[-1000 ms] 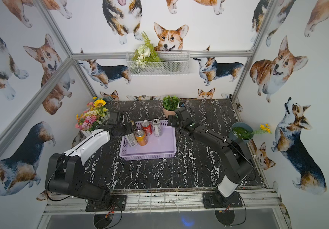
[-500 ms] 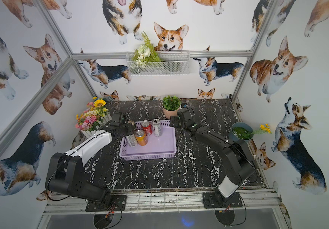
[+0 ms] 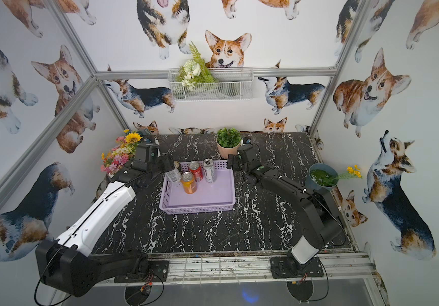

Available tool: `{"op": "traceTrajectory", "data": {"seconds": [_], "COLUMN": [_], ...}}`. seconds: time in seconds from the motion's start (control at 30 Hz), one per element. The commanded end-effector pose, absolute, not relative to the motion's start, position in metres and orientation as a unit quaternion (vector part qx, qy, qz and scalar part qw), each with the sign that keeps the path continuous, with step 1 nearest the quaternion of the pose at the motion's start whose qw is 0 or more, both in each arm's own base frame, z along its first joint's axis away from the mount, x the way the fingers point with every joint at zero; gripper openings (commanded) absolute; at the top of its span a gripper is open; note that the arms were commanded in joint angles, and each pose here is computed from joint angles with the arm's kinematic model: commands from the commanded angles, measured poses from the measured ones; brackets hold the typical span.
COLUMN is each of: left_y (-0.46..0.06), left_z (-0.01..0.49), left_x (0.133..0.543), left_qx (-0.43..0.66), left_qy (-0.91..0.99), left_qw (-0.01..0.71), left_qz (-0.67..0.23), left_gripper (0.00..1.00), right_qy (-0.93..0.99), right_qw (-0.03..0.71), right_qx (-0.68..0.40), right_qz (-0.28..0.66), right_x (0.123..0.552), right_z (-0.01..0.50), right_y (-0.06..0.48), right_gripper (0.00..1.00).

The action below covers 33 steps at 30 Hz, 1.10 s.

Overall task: Take out the drinks from the basket
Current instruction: Pick up the drink from the basket, then place the drink at the center of the board.

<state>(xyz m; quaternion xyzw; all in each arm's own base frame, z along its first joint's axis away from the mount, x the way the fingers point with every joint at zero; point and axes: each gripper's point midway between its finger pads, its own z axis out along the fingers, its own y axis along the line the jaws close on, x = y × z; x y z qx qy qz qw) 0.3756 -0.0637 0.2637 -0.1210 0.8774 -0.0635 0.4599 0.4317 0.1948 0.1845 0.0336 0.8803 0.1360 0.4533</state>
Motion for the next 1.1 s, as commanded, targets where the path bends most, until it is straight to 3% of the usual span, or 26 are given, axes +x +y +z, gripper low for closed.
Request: {"op": "traceTrajectory", "data": {"seconds": [0.0, 0.2, 0.47, 0.63, 1.07], "left_y": [-0.033, -0.004, 0.034, 0.029, 0.039], "left_z": [0.304, 0.296, 0.252, 0.211, 0.164], "left_x": [0.373, 0.388, 0.433, 0.456, 0.469], "left_qx": [-0.146, -0.164, -0.229, -0.226, -0.241], "left_qy": [0.841, 0.825, 0.818, 0.832, 0.827], "left_qw": [0.52, 0.535, 0.525, 0.506, 0.505], "left_qz": [0.005, 0.079, 0.055, 0.03, 0.062], "left_gripper": [0.0, 0.0, 0.0, 0.0, 0.0], "right_qy": [0.869, 0.868, 0.863, 0.858, 0.849], "right_qw": [0.471, 0.472, 0.481, 0.49, 0.497], "right_qx": [0.043, 0.046, 0.048, 0.052, 0.055], "right_qz": [0.147, 0.145, 0.147, 0.146, 0.17], "right_x": [0.437, 0.437, 0.434, 0.433, 0.425], "right_z": [0.195, 0.195, 0.204, 0.212, 0.221], "right_y": [0.195, 0.193, 0.19, 0.184, 0.185], "right_gripper": [0.97, 0.97, 0.97, 0.97, 0.97]}}
